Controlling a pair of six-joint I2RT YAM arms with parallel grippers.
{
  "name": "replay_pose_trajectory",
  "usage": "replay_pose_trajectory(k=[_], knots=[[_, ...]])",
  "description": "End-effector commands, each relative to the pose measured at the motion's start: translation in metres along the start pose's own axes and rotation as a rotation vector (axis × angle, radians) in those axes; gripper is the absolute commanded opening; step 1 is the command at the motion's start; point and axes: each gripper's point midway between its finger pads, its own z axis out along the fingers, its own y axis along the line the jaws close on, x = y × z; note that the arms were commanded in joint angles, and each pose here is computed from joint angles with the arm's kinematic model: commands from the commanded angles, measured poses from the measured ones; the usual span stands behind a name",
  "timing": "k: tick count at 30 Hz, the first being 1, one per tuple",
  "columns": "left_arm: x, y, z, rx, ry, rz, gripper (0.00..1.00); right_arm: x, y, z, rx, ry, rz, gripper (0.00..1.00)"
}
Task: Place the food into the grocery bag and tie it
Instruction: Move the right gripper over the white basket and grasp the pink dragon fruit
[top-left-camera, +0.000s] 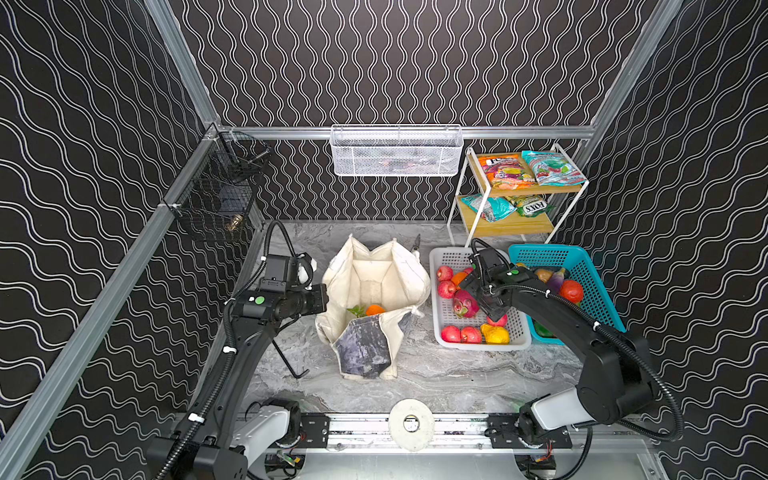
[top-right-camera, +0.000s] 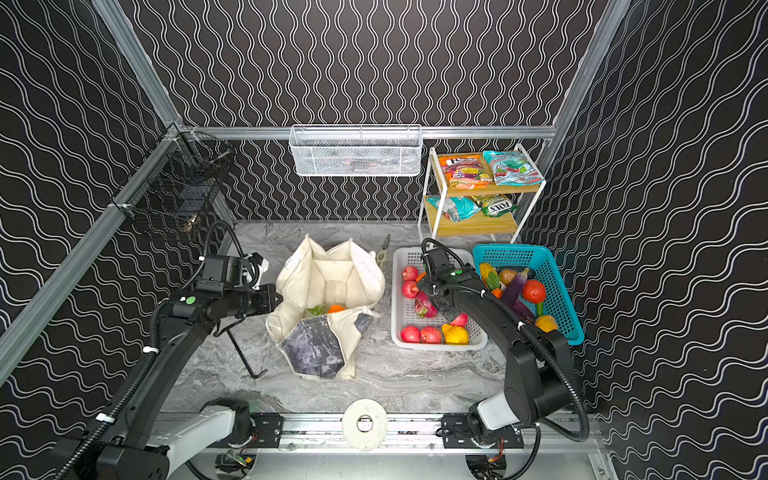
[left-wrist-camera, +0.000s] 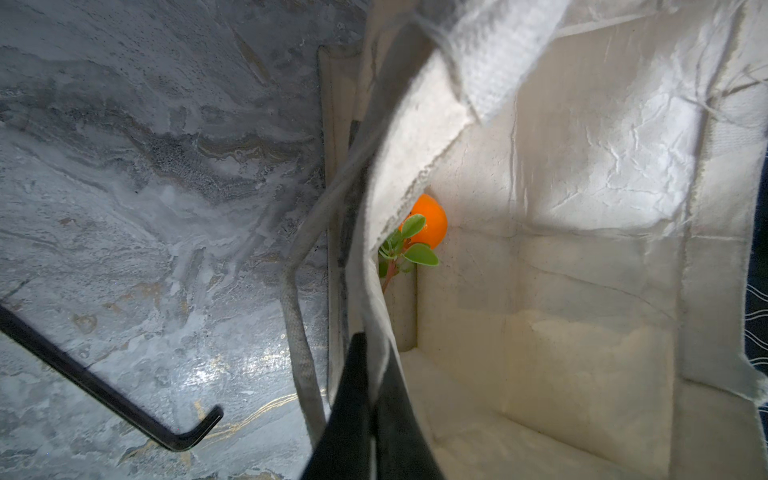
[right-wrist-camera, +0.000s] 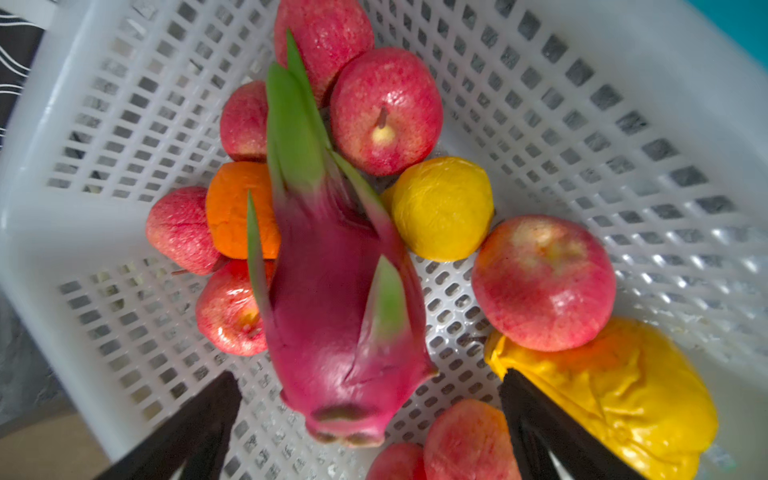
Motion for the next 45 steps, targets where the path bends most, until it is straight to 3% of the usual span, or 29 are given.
replay_pose_trajectory(k=[1,45], knots=[[-0.002,-0.005,-0.001,0.023,-0.011,0.006,0.0,0.001,0.009,0.005,-0.032,0.005,-0.013,0.99],[0.006,-0.005,0.001,0.027,0.004,0.021,0.0,0.022,0.008,0.054,0.003,0.13,-0.01,0.99]])
